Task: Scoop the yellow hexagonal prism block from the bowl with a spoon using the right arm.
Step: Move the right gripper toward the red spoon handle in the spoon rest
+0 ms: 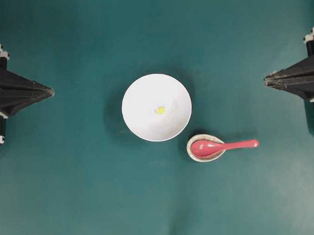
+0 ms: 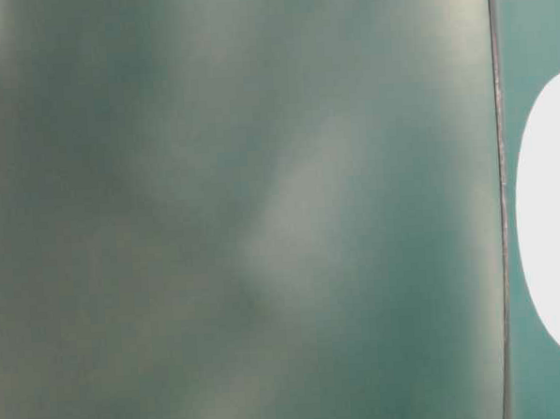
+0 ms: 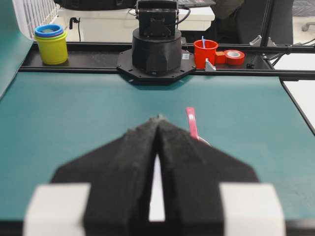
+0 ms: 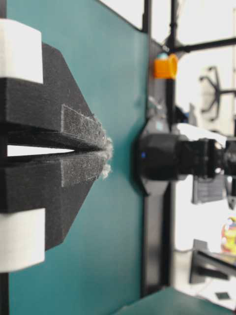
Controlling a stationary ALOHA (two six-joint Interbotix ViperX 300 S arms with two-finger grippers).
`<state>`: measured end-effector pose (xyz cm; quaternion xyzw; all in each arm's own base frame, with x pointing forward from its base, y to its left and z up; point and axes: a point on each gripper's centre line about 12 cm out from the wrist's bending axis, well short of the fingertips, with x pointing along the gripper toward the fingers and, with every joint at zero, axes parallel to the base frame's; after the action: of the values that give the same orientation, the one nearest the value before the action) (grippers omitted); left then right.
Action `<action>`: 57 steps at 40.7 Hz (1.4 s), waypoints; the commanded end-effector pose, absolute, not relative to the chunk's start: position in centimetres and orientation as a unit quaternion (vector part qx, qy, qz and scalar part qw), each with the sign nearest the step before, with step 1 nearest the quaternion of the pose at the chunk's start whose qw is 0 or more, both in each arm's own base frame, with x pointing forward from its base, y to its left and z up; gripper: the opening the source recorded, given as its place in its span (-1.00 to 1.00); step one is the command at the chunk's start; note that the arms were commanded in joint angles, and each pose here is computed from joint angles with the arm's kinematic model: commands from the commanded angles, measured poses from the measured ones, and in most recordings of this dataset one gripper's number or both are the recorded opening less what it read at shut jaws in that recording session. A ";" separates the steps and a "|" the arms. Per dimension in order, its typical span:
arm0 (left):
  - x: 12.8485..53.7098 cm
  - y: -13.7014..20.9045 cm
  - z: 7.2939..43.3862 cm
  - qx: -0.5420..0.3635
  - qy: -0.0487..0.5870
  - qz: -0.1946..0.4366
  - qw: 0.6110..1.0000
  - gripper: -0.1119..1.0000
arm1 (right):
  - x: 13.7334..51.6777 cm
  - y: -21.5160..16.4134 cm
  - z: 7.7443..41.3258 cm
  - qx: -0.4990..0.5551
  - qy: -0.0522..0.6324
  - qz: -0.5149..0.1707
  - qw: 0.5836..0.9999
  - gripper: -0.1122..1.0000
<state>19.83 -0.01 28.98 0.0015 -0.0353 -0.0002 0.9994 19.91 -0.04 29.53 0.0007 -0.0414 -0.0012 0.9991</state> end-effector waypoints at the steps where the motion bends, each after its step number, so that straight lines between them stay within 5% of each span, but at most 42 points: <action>1: 20.0 0.1 29.9 0.014 -0.046 0.003 0.999 -0.82 | 20.2 0.0 29.8 0.005 -0.043 -0.001 0.999 -0.83; 9: 20.0 0.6 29.9 0.016 -0.046 0.015 0.999 -0.81 | 20.7 0.0 28.8 0.007 -0.022 -0.001 1.000 -0.66; 18: 20.0 0.7 29.8 0.016 -0.043 0.017 0.999 -0.81 | 21.5 0.0 27.0 0.007 0.014 -0.002 1.000 0.13; 22: 20.1 0.7 29.7 0.016 -0.040 0.017 0.999 -0.81 | 22.0 0.0 25.9 0.007 0.036 -0.002 0.999 0.32; 57: 20.1 0.7 29.3 0.039 -0.026 0.018 0.999 -0.81 | 21.6 3.4 14.4 0.093 0.089 0.016 0.992 0.32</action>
<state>19.84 0.66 28.58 0.0353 -0.0178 0.0161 0.9991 21.47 2.96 14.54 0.0890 0.0999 0.0118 0.9909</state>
